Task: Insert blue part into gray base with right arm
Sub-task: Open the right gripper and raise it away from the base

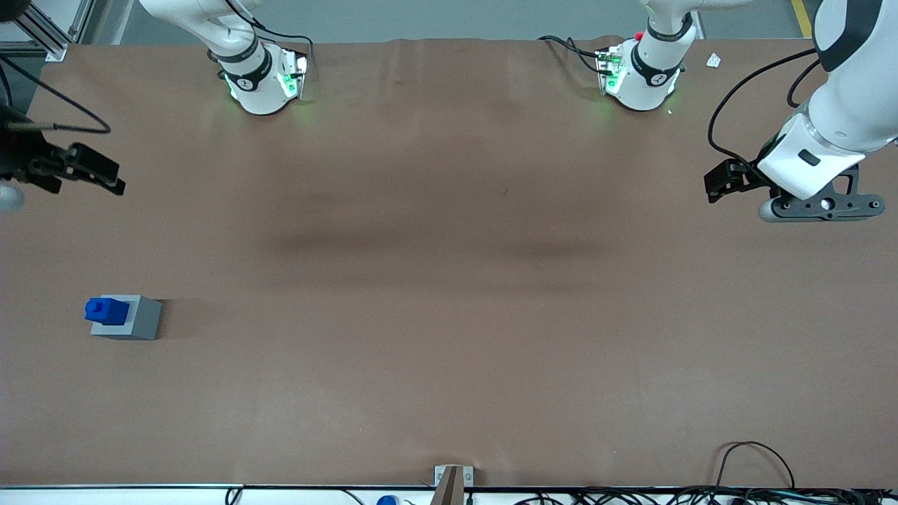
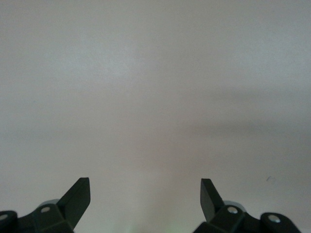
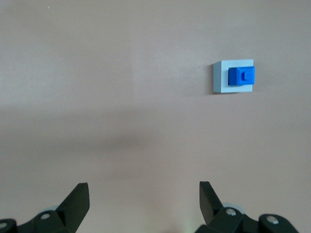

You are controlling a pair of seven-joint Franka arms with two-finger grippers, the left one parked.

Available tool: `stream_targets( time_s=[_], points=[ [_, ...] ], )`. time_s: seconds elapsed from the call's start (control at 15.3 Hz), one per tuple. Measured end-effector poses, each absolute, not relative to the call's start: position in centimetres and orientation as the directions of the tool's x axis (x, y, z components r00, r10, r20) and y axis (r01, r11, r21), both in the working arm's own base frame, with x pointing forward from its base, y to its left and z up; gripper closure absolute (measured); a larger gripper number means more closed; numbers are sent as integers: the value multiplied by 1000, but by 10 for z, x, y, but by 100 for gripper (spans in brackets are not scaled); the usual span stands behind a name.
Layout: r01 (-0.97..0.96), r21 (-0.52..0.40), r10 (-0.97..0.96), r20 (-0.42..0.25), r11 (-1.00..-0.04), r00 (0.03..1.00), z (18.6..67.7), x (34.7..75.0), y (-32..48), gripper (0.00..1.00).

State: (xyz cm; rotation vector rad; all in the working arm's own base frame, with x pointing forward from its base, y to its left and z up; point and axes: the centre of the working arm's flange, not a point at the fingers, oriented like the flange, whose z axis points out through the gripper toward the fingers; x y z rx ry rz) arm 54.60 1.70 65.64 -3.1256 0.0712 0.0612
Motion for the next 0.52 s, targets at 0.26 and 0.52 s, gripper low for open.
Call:
stream_targets(
  time_s=[0.26,0.52],
  points=[
    [-50,-22,-50,-34,-998,998,661,527,11,0],
    [-57,-24,-56,-14,-998,998,665,528,8,0]
  ],
)
